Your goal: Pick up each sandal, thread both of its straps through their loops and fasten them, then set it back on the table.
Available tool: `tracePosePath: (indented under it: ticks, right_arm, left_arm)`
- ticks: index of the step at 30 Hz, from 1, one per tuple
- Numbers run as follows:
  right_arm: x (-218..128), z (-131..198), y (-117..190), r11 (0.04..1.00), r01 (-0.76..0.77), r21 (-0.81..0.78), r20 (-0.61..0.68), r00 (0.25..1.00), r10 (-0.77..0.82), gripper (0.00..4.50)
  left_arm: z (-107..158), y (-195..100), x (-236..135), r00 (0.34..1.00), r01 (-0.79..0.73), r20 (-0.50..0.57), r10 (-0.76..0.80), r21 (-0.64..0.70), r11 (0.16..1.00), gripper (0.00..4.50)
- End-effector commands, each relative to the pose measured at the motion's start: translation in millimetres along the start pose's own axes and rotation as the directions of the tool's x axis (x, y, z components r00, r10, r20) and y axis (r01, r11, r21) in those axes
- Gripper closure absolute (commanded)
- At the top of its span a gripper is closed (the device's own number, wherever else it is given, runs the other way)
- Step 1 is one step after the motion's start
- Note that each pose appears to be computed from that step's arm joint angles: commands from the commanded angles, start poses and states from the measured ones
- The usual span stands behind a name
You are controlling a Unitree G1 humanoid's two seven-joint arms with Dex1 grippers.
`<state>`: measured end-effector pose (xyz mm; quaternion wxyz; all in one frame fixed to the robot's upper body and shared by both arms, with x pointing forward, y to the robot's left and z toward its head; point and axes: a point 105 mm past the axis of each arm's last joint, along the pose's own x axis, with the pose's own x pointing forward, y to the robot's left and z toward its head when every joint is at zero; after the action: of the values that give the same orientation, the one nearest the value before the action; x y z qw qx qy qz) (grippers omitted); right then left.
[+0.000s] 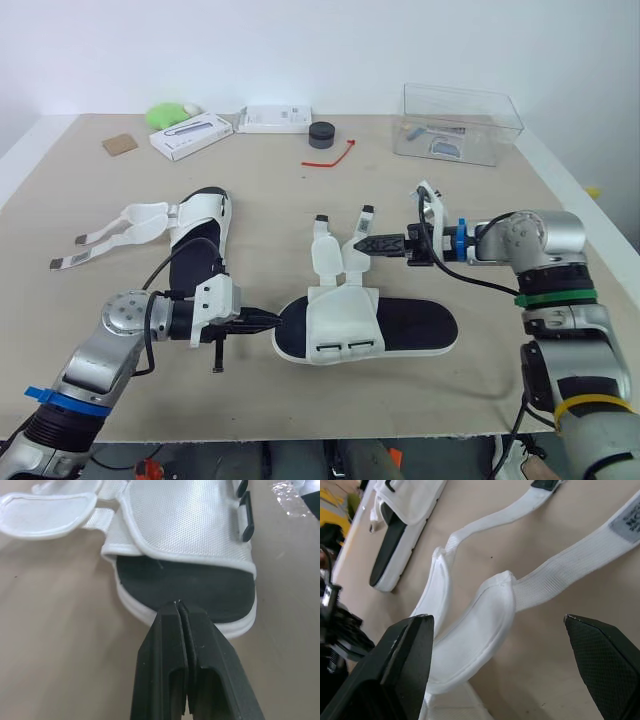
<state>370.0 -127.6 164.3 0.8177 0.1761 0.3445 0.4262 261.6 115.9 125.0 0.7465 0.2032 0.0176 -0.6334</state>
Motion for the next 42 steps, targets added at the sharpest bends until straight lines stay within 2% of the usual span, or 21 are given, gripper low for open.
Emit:
tracePosePath:
  ticks: [1, 11, 32, 33, 35, 38, 39, 41, 42]
  right_arm:
    - [6, 13, 0, 1.000, 0.013, 0.029, 0.030, 0.999, -0.014, 0.04]
    - [27, 41, -9, 0.979, -0.008, 0.202, 0.182, 0.983, -0.030, 0.04]
    - [37, 59, -9, 0.971, -0.036, 0.235, 0.273, 0.962, -0.031, 0.04]
    - [37, 60, -8, 0.972, -0.036, 0.230, 0.276, 0.961, -0.030, 0.44]
    - [37, 61, -9, 0.979, -0.023, 0.204, 0.277, 0.960, -0.035, 0.91]
    - [36, 63, -6, 0.988, -0.039, 0.148, 0.281, 0.960, -0.004, 2.38]
    - [36, 63, -5, 0.990, -0.042, 0.135, 0.279, 0.960, 0.002, 2.69]
    - [36, 63, -4, 0.994, -0.046, 0.097, 0.272, 0.962, 0.018, 3.59]
    - [35, 64, -3, 0.995, -0.050, 0.083, 0.276, 0.961, 0.026, 4.15]
  left_arm:
    - [11, -5, 3, 0.999, 0.025, 0.025, -0.026, 0.033, 0.999, 4.42]
    - [13, -11, 8, 0.998, 0.064, 0.007, -0.064, 0.042, 0.997, 4.42]
    - [11, -14, 13, 0.998, 0.062, 0.018, -0.063, 0.030, 0.998, 4.42]
    - [10, -14, 13, 0.998, 0.063, 0.016, -0.064, 0.031, 0.998, 4.50]
    - [9, -14, 13, 0.998, 0.063, 0.013, -0.064, 0.032, 0.997, 4.50]
    - [8, -14, 13, 0.998, 0.064, 0.009, -0.065, 0.031, 0.997, 4.50]
    - [7, -14, 13, 0.998, 0.065, 0.008, -0.065, 0.030, 0.997, 4.50]
    - [7, -15, 12, 0.998, 0.066, 0.008, -0.067, 0.028, 0.997, 4.50]
    - [6, -15, 12, 0.998, 0.067, 0.007, -0.067, 0.027, 0.997, 4.50]
